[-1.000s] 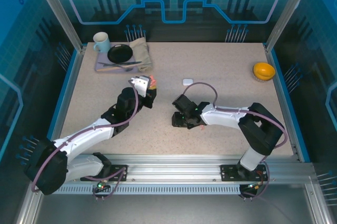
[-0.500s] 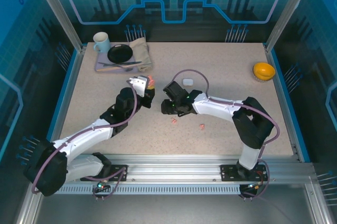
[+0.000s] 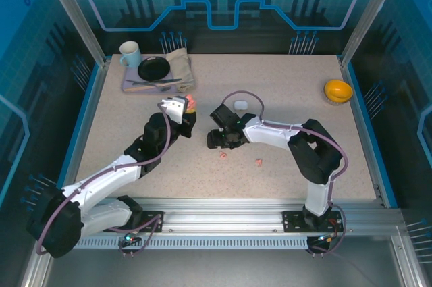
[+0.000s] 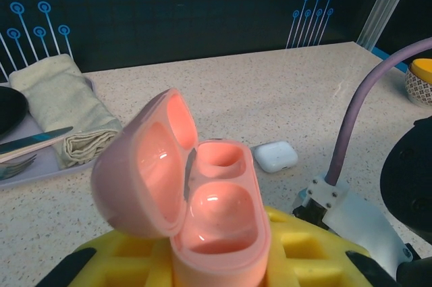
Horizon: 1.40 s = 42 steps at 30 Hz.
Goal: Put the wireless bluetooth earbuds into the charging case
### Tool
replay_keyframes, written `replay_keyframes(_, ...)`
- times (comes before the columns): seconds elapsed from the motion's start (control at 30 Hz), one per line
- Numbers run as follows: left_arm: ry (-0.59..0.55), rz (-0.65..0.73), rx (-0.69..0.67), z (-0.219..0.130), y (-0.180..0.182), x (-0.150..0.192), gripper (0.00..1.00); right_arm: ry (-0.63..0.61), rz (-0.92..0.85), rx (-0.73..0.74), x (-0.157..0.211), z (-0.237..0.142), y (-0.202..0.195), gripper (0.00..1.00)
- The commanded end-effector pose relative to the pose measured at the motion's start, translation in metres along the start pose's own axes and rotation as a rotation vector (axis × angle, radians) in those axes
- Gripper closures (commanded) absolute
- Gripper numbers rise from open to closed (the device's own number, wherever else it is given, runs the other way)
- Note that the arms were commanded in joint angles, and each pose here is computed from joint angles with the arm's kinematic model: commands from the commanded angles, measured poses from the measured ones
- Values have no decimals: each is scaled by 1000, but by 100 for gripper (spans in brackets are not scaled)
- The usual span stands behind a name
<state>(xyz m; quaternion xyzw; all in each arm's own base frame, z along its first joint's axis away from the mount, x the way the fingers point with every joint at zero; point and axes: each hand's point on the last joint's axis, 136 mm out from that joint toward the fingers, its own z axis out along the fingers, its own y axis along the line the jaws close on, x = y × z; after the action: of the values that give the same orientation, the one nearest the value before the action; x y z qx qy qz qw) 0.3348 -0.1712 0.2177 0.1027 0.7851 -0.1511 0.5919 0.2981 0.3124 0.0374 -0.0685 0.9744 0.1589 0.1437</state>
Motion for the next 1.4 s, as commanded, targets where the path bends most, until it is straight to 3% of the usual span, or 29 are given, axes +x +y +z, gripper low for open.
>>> replay_keyframes(0.0,-5,11,-15,-5,5,0,100,80,-37,-1,20,13,7,38)
replay_keyframes(0.43,-24,8,-19,-11,7,-6,100,177,-130,-21,66,24,40,41)
replay_keyframes(0.77,-26,5,-17,-10,7,-7,100,185,-160,-37,88,2,45,43)
replay_keyframes(1.07,-31,1,-14,-6,6,-8,100,109,-92,-81,86,-42,52,37)
replay_keyframes(1.37,-37,0,-8,-4,6,-10,100,178,-107,-63,124,-30,56,32)
